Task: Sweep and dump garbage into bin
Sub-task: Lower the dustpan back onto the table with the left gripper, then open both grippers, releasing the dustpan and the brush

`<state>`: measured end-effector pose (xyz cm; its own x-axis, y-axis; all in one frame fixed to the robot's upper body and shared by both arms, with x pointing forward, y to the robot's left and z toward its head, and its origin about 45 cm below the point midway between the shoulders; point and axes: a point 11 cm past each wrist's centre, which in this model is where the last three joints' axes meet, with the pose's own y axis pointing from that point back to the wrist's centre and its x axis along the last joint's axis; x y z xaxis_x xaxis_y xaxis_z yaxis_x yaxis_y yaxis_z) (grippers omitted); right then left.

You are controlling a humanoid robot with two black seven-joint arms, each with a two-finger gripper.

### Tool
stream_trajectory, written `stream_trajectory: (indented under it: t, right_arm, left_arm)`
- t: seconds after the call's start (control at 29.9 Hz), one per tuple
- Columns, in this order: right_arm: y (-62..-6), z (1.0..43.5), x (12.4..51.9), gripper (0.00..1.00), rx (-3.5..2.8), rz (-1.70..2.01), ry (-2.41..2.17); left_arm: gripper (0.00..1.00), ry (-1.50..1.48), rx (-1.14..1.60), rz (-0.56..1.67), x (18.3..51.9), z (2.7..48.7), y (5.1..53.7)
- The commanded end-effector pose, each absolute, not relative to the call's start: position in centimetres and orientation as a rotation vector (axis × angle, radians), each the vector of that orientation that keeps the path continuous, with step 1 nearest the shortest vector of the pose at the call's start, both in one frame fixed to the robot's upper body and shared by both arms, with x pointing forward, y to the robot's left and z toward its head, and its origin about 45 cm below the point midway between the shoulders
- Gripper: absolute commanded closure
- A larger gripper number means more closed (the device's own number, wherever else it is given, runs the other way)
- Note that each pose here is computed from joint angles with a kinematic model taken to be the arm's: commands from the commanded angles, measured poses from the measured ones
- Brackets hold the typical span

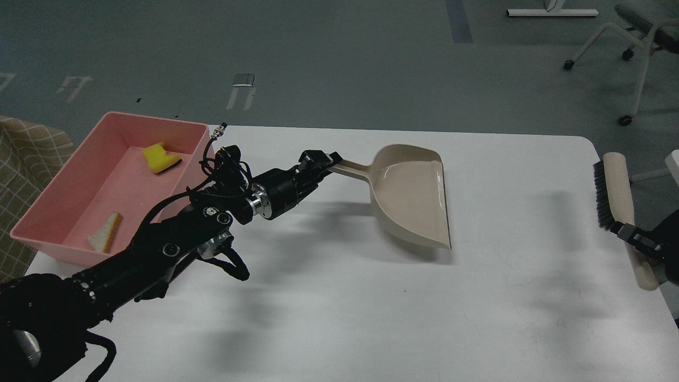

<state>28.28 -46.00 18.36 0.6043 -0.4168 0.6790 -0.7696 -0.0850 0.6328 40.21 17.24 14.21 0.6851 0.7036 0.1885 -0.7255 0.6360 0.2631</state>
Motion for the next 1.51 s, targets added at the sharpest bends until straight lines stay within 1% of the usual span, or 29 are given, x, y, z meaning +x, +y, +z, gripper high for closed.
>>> stream_trajectory:
  t: [0.0,0.23,0.37,0.54,0.77,0.8,0.84,0.87,0.9,0.94,0.97,1.0,1.04,1.14,1.17,1.24,1.31,1.34,1.44,1.47]
  right_arm:
    - [-46.8,17.9,27.3,1.00,1.691,0.372,-0.951]
    - [-45.3,16.6,27.1,1.00,1.731,0.358,-0.941]
    - [-43.3,15.4,27.2,1.00,1.769,0.362,-0.864]
    - [-41.3,15.5,28.2,1.00,1.817,0.393,-0.857]
    - [-41.2,15.3,28.2,1.00,1.818,0.389,-0.857]
    - [-41.1,15.2,28.2,1.00,1.821,0.388,-0.858]
    - [-41.1,15.2,28.2,1.00,1.821,0.386,-0.859]
    - [-40.8,15.0,28.2,0.99,1.829,0.382,-0.862]
    - [-40.7,14.8,28.2,0.97,1.833,0.378,-0.864]
    - [-40.5,14.6,28.2,0.92,1.839,0.373,-0.868]
    - [-40.3,14.5,28.2,0.87,1.844,0.370,-0.873]
    - [-40.4,14.5,28.2,0.84,1.843,0.369,-0.873]
    - [-40.4,14.5,28.2,0.77,1.843,0.370,-0.874]
    - [-40.6,14.5,28.3,0.68,1.835,0.371,-0.888]
    - [-40.8,14.4,28.3,0.67,1.830,0.369,-0.893]
    - [-41.0,14.4,28.4,0.59,1.821,0.374,-0.910]
    - [-41.0,14.5,28.4,0.56,1.819,0.378,-0.916]
    - [-41.0,14.5,28.4,0.50,1.816,0.383,-0.923]
    - [-41.0,14.6,28.5,0.43,1.817,0.386,-0.931]
    - [-40.9,14.8,28.6,0.36,1.820,0.390,-0.936]
  left_arm:
    - [1.00,-0.042,0.335,0.810,39.7,13.0,16.0]
    - [1.00,-0.025,0.338,0.812,39.1,12.3,15.9]
    - [1.00,-0.005,0.342,0.797,38.1,11.4,15.4]
    - [1.00,0.004,0.339,0.805,37.7,11.0,15.2]
    - [1.00,-0.001,0.335,0.805,37.8,11.4,15.4]
    - [0.99,0.000,0.333,0.803,37.8,11.4,15.3]
    - [0.92,0.001,0.332,0.804,37.8,11.4,15.3]
    - [0.81,0.002,0.333,0.803,37.8,11.4,15.3]
    - [0.81,0.002,0.330,0.801,37.8,11.4,15.1]
    - [0.81,0.001,0.328,0.799,37.7,11.5,15.1]
    - [0.79,0.002,0.326,0.797,37.7,11.6,15.0]
    - [0.76,0.001,0.325,0.796,37.7,11.7,15.0]
    - [0.68,-0.002,0.324,0.796,37.7,11.8,15.0]
    - [0.57,-0.003,0.328,0.798,37.7,11.8,15.2]
    - [0.53,-0.002,0.329,0.798,37.7,11.8,15.2]
    - [0.40,0.002,0.335,0.807,37.8,11.7,15.6]
    - [0.36,0.002,0.337,0.809,37.9,11.7,15.7]
    - [0.34,0.003,0.336,0.808,37.9,11.7,15.6]
    - [0.31,0.002,0.335,0.809,37.9,11.8,15.6]
    - [0.29,0.001,0.334,0.812,38.0,11.9,15.7]
